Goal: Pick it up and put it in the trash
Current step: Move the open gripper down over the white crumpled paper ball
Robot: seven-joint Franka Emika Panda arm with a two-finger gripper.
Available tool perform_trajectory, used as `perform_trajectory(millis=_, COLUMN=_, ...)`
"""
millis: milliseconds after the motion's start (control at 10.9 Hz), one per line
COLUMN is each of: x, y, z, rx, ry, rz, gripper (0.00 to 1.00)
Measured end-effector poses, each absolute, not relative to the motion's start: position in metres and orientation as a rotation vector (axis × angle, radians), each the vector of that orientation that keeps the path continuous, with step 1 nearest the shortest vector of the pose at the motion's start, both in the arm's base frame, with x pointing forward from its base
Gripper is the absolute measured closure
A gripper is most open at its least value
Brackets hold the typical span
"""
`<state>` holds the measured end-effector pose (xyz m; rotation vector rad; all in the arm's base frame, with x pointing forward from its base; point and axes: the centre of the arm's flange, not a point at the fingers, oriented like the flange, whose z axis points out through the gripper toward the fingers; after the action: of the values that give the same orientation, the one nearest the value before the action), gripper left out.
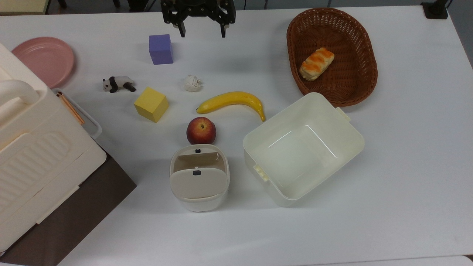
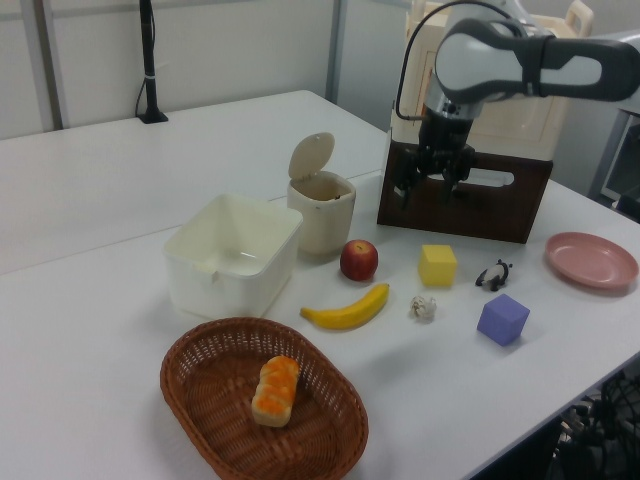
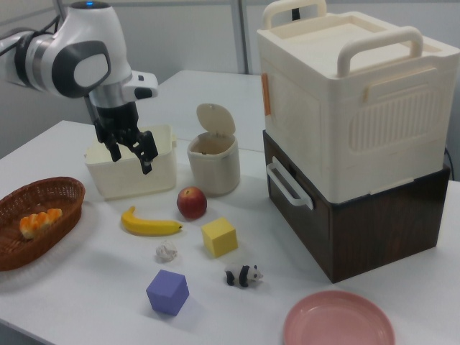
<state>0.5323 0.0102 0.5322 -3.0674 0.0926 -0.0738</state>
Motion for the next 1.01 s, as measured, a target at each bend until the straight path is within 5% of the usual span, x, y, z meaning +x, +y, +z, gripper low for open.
perform_trajectory(millis=1007, x=0.525, y=-0.019, z=0.438, rx=-3.204, ry=0.133, rz=0.022, gripper=0.00)
